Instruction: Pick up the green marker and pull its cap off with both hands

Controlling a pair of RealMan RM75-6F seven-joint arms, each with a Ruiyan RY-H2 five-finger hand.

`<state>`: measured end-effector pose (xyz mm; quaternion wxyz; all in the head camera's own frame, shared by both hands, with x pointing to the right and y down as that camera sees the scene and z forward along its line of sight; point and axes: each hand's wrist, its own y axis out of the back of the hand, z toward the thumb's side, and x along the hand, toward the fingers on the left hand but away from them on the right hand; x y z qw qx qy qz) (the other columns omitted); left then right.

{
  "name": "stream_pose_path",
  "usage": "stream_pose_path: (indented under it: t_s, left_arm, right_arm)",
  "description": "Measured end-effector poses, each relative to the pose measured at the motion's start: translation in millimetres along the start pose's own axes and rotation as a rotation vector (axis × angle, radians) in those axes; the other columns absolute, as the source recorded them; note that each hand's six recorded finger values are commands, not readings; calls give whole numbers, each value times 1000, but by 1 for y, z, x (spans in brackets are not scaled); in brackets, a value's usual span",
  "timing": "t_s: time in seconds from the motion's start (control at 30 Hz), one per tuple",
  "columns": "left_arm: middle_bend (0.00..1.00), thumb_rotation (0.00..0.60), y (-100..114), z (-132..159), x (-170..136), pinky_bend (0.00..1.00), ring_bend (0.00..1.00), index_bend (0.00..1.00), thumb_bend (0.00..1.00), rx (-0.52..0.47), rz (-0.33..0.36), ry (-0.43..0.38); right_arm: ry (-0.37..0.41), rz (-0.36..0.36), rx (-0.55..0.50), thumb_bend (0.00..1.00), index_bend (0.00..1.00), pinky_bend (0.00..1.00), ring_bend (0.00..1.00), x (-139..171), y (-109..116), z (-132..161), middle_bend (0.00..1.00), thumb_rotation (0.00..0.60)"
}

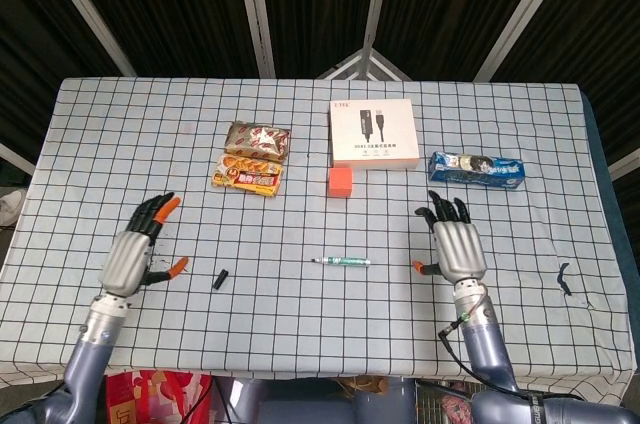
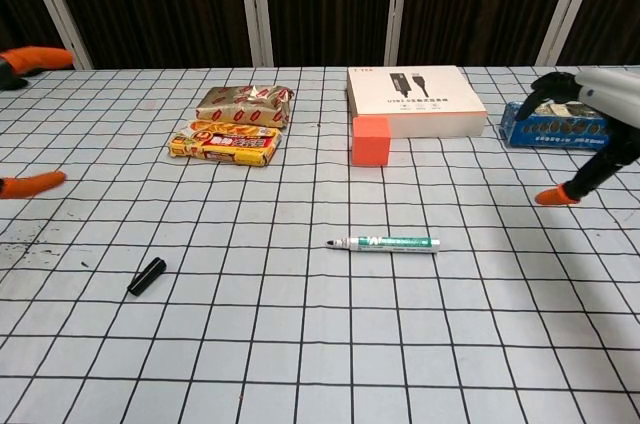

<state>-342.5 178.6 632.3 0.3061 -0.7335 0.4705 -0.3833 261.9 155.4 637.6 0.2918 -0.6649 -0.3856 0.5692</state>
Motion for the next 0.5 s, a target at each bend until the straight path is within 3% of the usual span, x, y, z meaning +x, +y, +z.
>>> stream_pose_path:
  t_s: [0.3,0.5]
  left_arm:
    - [66,600,67,-46,-60,0,0,158,355,293,81,171]
    - [66,600,95,-69,-86,0,0,151,355,344,108,261]
  right_arm:
    - [-51,-107,189,123,261,21,110,20,5,-73,79,600]
    - [-92,-176,194,124,261,21,110,36,18,-125,79,600]
